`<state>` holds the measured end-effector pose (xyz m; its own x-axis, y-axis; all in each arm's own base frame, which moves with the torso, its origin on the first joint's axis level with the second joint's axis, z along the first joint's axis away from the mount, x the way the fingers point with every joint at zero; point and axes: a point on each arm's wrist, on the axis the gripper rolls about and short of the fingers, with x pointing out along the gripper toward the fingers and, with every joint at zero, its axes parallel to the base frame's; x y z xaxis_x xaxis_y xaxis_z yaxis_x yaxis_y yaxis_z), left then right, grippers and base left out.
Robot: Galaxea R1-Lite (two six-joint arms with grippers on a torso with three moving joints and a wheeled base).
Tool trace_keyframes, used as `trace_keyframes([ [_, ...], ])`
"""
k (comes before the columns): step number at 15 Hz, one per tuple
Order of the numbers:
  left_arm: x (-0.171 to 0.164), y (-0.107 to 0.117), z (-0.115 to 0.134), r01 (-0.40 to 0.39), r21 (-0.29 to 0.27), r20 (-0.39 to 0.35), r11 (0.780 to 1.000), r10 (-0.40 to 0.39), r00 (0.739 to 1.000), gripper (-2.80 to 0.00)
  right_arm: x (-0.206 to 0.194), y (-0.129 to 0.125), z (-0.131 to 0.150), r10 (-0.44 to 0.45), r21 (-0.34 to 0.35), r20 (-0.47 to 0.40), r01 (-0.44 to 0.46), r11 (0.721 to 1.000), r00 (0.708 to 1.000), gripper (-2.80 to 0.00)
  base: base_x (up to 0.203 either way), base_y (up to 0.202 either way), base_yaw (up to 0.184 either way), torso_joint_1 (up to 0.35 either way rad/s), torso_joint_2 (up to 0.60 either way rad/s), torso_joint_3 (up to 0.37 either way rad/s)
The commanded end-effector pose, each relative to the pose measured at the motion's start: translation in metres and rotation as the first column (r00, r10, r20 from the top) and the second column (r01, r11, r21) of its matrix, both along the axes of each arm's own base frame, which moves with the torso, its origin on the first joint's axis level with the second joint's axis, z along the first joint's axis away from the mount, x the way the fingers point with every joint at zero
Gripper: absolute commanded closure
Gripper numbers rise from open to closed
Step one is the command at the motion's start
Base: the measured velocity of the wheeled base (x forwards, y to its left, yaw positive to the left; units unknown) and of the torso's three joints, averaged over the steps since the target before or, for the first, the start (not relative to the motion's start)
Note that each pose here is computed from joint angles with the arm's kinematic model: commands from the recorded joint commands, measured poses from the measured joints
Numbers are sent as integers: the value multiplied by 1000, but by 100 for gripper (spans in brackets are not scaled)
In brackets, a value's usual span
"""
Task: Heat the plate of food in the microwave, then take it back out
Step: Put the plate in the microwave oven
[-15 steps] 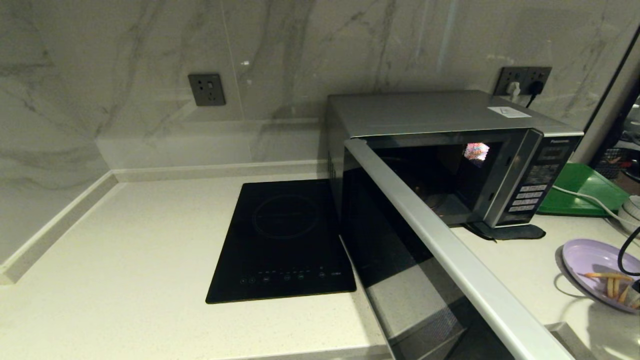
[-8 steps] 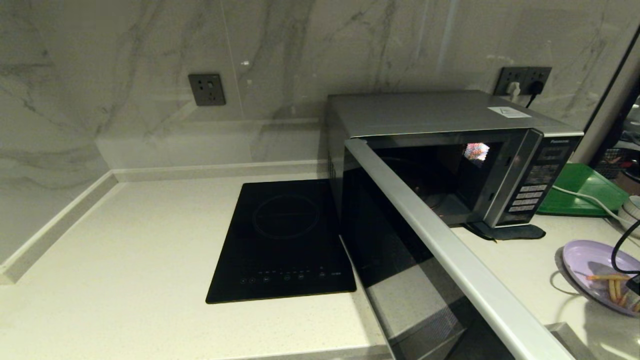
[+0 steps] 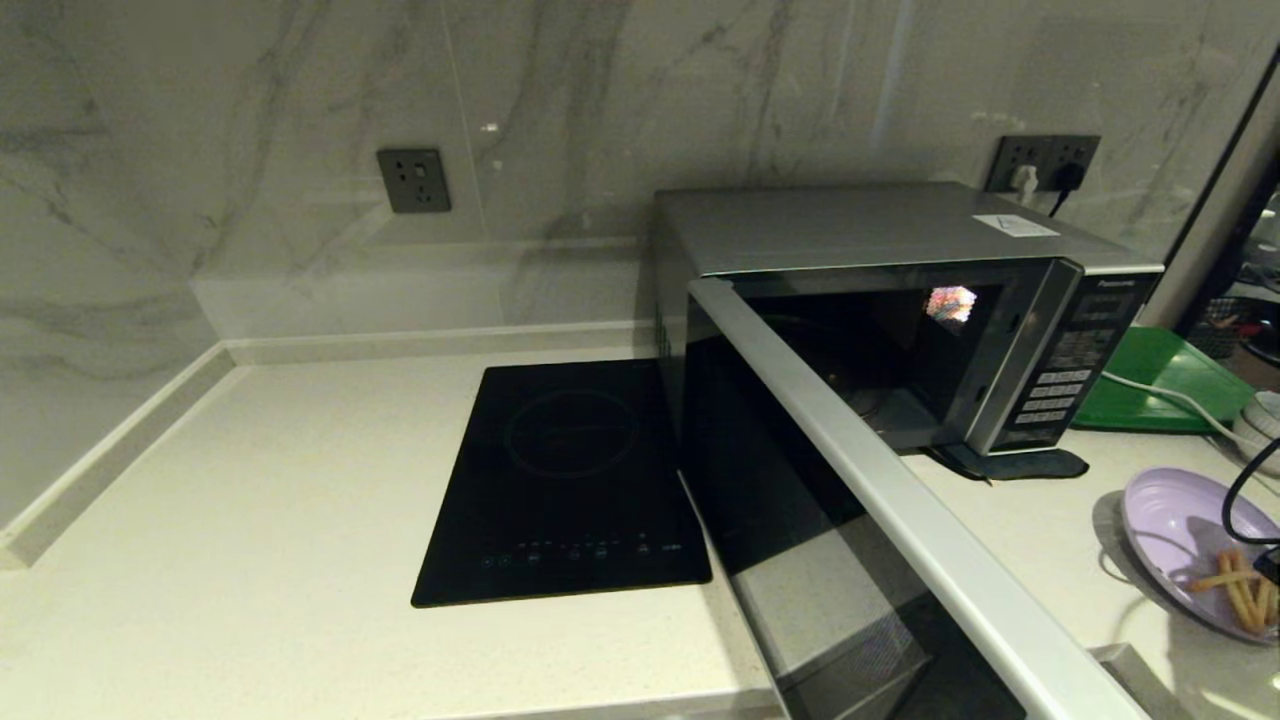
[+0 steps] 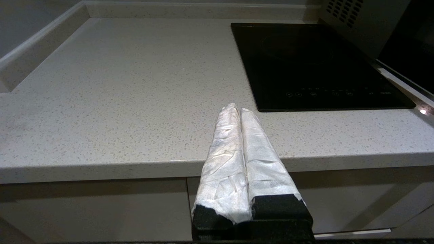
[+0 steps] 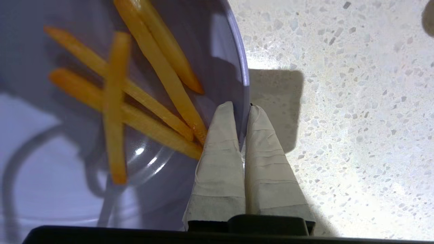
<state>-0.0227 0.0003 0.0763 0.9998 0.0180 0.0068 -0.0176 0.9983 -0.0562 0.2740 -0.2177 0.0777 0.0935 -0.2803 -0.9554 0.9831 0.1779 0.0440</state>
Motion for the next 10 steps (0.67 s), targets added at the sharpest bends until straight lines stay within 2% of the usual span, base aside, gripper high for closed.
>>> trace_keyframes([
  [1, 0, 0, 0, 0, -1, -1, 1000, 0, 1000, 0, 0, 0, 0, -3, 3, -4, 3, 1000, 1000, 0, 0, 0, 0, 0, 0, 0],
  [10, 0, 0, 0, 0, -1, -1, 1000, 0, 1000, 0, -3, 1, 15, -7, -27, 30, 8, 1000, 1000, 0, 0, 0, 0, 0, 0, 0],
])
